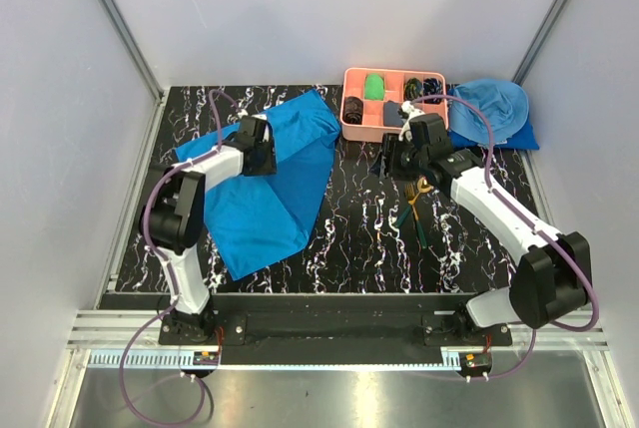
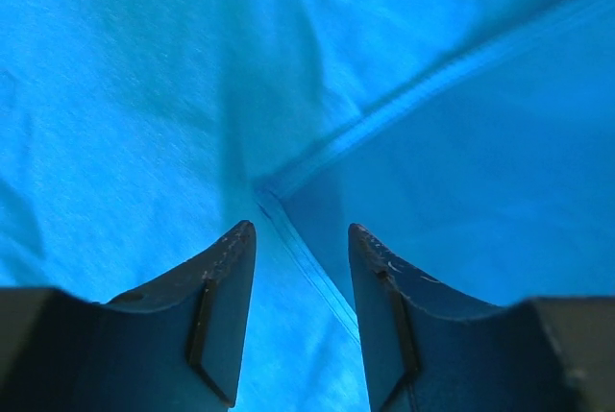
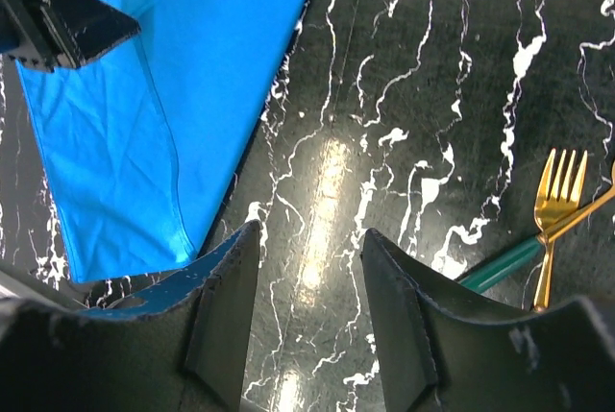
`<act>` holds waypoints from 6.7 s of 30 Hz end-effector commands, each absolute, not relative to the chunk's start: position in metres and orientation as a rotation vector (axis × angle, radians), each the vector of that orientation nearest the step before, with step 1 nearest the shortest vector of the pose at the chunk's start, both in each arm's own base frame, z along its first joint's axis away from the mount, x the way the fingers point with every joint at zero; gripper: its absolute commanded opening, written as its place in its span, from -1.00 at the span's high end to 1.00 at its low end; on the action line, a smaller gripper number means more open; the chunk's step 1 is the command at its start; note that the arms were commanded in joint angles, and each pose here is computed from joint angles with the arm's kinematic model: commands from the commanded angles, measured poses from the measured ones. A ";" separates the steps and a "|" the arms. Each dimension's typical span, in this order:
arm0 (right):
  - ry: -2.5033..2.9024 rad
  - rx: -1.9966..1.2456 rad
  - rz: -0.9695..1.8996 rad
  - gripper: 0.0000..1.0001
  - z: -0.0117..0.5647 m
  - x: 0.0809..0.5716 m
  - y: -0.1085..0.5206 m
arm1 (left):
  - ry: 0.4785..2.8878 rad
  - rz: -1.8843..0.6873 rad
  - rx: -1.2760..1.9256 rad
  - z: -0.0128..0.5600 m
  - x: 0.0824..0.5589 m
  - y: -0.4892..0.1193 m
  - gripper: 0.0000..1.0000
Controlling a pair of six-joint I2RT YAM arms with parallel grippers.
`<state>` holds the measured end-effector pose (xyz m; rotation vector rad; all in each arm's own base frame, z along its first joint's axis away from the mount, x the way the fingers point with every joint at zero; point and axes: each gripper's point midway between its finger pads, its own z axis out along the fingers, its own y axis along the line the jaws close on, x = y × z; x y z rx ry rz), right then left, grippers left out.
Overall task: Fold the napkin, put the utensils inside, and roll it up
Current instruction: Fold the napkin
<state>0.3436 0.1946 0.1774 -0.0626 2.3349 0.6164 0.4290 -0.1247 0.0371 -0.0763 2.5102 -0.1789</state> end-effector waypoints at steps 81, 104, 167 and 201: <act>2.385 -0.008 0.570 -0.32 0.157 0.310 0.171 | 2.470 -0.326 -0.141 0.050 0.472 -0.119 0.09; 2.416 -0.009 0.575 -0.35 0.147 0.308 0.172 | 2.519 -0.239 -0.144 0.024 0.470 -0.122 0.29; 2.382 -0.038 0.616 -0.40 0.160 0.293 0.171 | 2.343 0.152 -0.106 0.125 0.467 -0.086 1.00; 2.386 -0.031 0.607 -0.40 0.160 0.291 0.169 | 2.432 0.174 -0.236 0.130 0.497 0.041 1.00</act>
